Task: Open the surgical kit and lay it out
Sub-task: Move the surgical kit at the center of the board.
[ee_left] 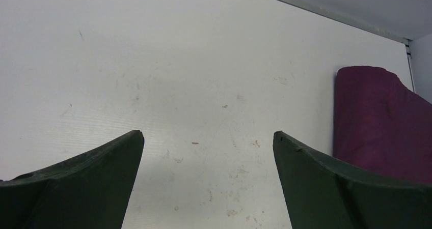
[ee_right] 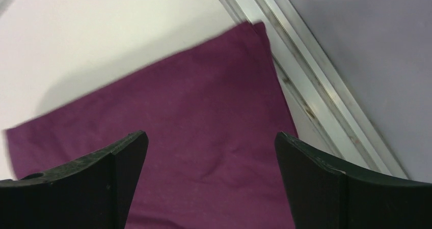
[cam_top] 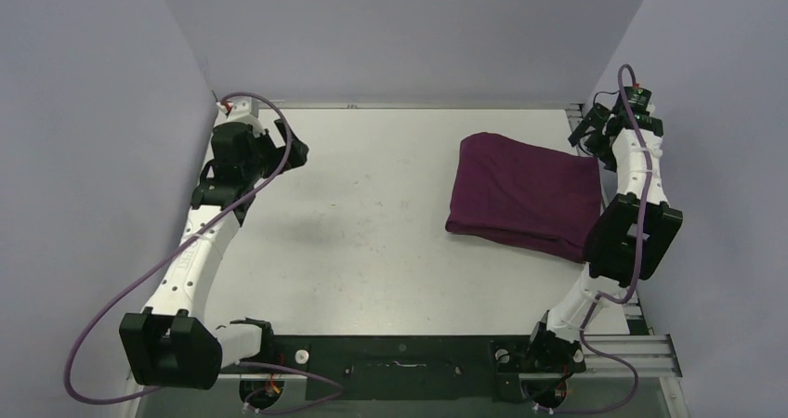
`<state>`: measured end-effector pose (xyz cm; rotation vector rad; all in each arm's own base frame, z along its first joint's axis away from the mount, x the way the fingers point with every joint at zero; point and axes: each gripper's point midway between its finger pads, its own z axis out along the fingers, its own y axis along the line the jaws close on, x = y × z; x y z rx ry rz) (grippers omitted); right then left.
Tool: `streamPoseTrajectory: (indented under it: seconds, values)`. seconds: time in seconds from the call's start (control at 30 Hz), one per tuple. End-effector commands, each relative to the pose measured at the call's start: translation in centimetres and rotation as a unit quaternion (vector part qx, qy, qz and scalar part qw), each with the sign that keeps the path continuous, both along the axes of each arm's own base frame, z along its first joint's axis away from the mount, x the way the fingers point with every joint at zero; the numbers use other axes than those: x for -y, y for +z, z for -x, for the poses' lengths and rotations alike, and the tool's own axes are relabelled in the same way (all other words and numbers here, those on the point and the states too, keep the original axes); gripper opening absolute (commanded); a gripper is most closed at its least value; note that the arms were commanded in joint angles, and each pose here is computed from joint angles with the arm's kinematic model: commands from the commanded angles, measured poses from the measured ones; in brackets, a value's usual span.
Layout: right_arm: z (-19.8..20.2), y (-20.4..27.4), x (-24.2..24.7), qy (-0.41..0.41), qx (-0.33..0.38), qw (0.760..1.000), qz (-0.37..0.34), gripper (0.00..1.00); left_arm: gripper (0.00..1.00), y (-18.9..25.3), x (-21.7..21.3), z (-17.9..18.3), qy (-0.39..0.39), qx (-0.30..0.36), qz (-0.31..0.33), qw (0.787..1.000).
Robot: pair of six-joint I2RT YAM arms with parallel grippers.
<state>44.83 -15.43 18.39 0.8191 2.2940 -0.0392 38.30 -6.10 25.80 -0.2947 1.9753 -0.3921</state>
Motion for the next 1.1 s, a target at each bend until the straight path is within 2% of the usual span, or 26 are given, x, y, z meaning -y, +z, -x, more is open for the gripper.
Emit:
streamPoseTrajectory:
  seconds: [0.0,0.07,0.17,0.3,0.43,0.7,0.8,0.87,1.07]
  values:
    - [3.7,-0.7,1.7,-0.034,-0.053,0.996,0.071,0.92,0.96,-0.7,1.0,0.2,-0.024,-0.022,0.019,0.999]
    - [4.6,-1.6,2.6,-0.033,-0.066,0.993,0.097,0.90,0.96,-1.3,1.2,0.1,-0.020,-0.025,0.032,0.999]
    - [4.9,-2.3,4.4,-0.039,-0.039,0.993,0.107,0.90,0.96,-1.7,1.6,-0.4,-0.027,-0.029,0.049,0.998]
    - [5.1,-3.8,5.3,-0.019,-0.012,0.999,0.046,0.90,0.96,-1.3,2.3,-1.1,-0.043,-0.037,0.060,0.997]
    - [4.3,-5.4,2.6,0.024,0.019,0.999,-0.023,0.90,0.96,-1.9,2.8,-1.7,-0.045,-0.041,0.080,0.995]
    - [6.5,-9.5,-1.5,0.033,0.044,0.991,-0.118,0.90,0.98,-2.7,4.6,-2.5,-0.071,-0.063,0.126,0.987]
    - [6.5,-9.8,-3.0,0.035,0.053,0.986,-0.154,0.95,0.99,-2.9,5.5,-2.5,-0.084,-0.077,0.153,0.982]
    - [6.3,-9.6,-4.4,0.046,0.051,0.984,-0.162,1.00,0.99,-3.3,6.1,-2.6,-0.092,-0.093,0.168,0.977]
    - [5.1,-10.0,-10.2,0.094,0.040,0.981,-0.163,0.91,0.99,-5.3,7.5,-2.4,-0.102,-0.139,0.203,0.964]
